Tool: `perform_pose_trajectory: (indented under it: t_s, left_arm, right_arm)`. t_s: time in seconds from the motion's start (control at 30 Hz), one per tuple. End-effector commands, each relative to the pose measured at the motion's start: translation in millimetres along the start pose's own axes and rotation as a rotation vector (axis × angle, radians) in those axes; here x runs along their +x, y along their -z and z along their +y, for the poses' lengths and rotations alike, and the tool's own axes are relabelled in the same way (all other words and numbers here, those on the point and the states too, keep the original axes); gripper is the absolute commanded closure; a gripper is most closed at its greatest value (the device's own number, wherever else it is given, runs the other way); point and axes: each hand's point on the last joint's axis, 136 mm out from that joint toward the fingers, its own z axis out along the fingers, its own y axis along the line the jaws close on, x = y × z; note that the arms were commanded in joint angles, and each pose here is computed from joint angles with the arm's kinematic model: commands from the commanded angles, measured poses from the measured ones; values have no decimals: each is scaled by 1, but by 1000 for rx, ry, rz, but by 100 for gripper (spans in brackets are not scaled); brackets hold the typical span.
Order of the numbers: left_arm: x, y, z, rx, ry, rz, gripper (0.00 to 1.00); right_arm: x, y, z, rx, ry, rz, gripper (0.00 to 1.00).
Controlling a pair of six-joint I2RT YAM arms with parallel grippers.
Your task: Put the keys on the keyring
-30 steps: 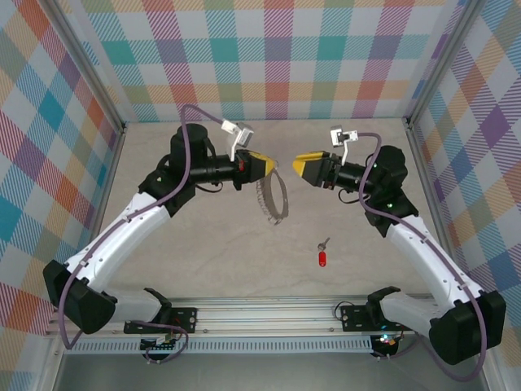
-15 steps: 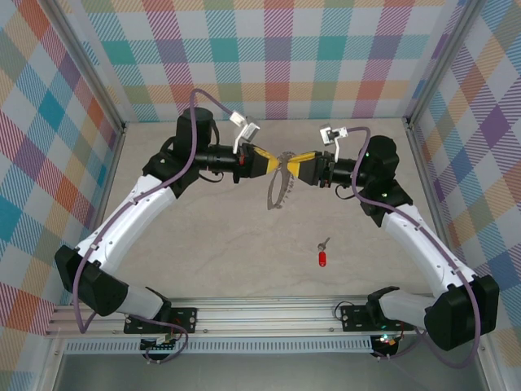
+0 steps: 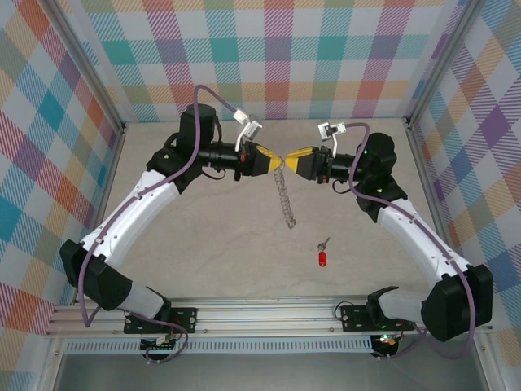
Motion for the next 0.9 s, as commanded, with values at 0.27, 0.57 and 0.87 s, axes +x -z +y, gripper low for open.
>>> perform_pose_trajectory:
  t_s: [0.27,0.57,0.87]
  left_arm:
    - [-26,5,-5,12,-54,-85,100]
    - [-31,5,1,-13,-36,-133,100]
    - [-28,2,5,-11,-11,-138,100]
  right_arm:
    - [-5,0,6,-52,14,-33,72]
    - [-1,3,3,-50,2,-66,73]
    - [-12,2,0,-66,-5,-128,75]
